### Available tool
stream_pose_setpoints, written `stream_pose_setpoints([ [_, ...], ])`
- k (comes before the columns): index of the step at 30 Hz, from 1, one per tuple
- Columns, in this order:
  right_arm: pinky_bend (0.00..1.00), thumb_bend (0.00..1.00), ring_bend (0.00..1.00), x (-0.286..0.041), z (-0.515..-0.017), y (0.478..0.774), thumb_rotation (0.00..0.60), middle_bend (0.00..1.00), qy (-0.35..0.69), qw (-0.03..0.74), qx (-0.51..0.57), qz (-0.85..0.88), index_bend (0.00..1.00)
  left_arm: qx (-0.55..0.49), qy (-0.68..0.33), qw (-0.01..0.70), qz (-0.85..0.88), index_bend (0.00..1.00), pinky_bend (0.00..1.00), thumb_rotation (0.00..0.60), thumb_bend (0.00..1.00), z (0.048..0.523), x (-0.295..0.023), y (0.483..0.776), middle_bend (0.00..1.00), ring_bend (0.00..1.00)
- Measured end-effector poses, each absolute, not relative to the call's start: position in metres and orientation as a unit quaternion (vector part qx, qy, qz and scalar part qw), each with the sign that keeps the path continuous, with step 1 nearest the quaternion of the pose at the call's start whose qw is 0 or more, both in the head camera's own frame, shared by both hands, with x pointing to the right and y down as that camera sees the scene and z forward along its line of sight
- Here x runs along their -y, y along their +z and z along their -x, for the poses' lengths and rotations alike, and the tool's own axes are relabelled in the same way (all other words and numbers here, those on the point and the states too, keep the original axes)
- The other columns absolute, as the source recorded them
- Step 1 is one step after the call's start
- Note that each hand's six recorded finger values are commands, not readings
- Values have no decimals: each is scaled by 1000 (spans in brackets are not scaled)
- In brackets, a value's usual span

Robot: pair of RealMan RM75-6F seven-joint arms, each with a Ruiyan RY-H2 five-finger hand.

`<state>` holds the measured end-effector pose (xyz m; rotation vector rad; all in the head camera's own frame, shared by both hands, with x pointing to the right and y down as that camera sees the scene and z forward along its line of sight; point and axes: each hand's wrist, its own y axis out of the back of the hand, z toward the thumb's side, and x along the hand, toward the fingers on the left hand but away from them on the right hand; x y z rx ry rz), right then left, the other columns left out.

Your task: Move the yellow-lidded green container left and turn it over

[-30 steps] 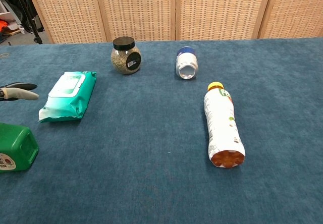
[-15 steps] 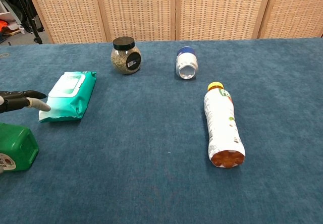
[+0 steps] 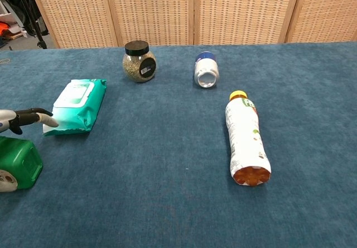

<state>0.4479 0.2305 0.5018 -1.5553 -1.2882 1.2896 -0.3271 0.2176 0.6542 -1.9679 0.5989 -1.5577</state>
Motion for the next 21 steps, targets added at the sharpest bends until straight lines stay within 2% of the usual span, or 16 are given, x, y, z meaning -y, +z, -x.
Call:
stream_pose_setpoints([
  [2,0,0,0,-230,-448,502,600,0,502,364,501,604,19,-224,-580,280,732,241,332,600,0,328,-216,655,306,283],
  [11,0,0,0,-230,-449,502,600,0,504,364,502,602,19,-230,-594,293,713,398,516,600,0,333,-212,659,490,481],
  [14,0,0,0,-230,-449,502,600,0,504,364,502,601,19,-233,-590,296,714,438,536,600,0,331,-212,659,526,519],
  [21,0,0,0,-229,-450,502,600,0,504,364,504,600,19,-250,-574,289,724,459,545,600,0,331,-211,657,542,534],
])
